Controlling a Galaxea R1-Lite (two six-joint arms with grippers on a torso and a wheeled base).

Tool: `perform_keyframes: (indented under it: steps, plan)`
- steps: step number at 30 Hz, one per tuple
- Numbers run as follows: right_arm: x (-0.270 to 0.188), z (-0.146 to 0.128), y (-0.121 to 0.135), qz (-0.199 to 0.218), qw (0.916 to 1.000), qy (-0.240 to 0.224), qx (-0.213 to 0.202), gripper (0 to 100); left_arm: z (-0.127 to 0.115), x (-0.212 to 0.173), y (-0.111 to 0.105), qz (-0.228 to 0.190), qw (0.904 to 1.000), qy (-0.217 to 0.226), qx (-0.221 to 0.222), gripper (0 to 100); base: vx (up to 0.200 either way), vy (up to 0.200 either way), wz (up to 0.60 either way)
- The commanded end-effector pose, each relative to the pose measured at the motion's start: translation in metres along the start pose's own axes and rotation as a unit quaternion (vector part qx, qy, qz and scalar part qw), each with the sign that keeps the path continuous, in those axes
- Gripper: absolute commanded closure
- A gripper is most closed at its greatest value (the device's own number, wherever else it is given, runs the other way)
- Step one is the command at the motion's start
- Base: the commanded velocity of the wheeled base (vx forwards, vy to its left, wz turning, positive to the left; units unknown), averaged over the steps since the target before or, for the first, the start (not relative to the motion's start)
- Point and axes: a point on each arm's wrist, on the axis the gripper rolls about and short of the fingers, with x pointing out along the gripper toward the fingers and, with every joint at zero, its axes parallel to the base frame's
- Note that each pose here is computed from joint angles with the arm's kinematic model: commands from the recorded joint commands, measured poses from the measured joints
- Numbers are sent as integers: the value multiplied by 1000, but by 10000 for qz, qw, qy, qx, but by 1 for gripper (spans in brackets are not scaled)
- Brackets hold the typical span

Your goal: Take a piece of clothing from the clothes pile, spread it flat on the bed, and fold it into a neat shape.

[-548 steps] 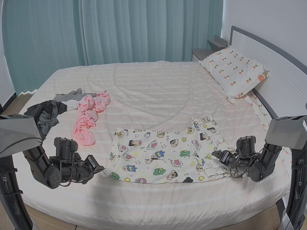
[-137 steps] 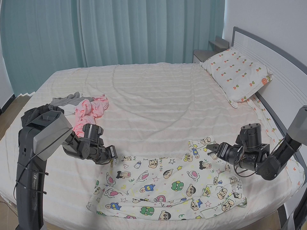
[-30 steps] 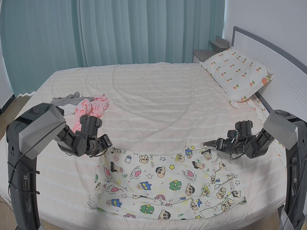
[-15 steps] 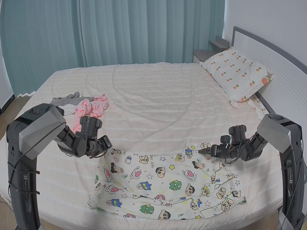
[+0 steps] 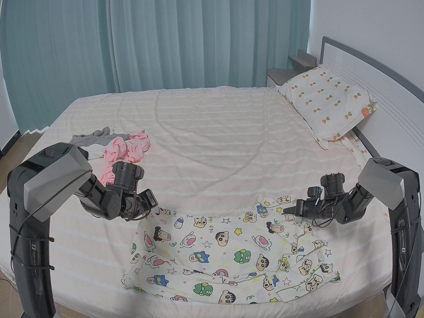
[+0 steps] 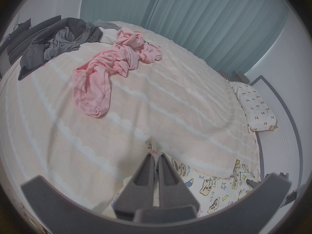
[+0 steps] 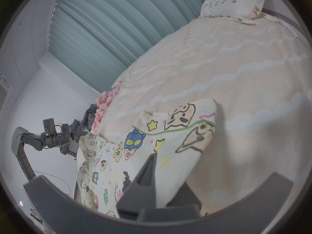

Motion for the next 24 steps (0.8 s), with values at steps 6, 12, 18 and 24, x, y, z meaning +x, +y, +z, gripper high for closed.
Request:
perform_keyframes:
  steps: [6, 12, 18, 24]
  plan:
    - [-30, 1, 15, 297, 9995, -68, -23, 100, 3, -23, -3, -270, 9994, -222, -17, 100, 0, 0, 0]
    - [-44, 0, 24, 349, 9993, -144, -79, 100, 3, -33, -2, -392, 9986, -360, -26, 100, 0, 0, 0]
    - [-51, -11, 25, 353, 9992, -155, -96, 100, -7, -43, 1, -523, 9981, -314, 28, 100, 0, 0, 0]
    - [-61, -18, 32, 423, 9988, -207, -165, 100, -9, -55, 2, -638, 9977, -201, 46, 100, 0, 0, 0]
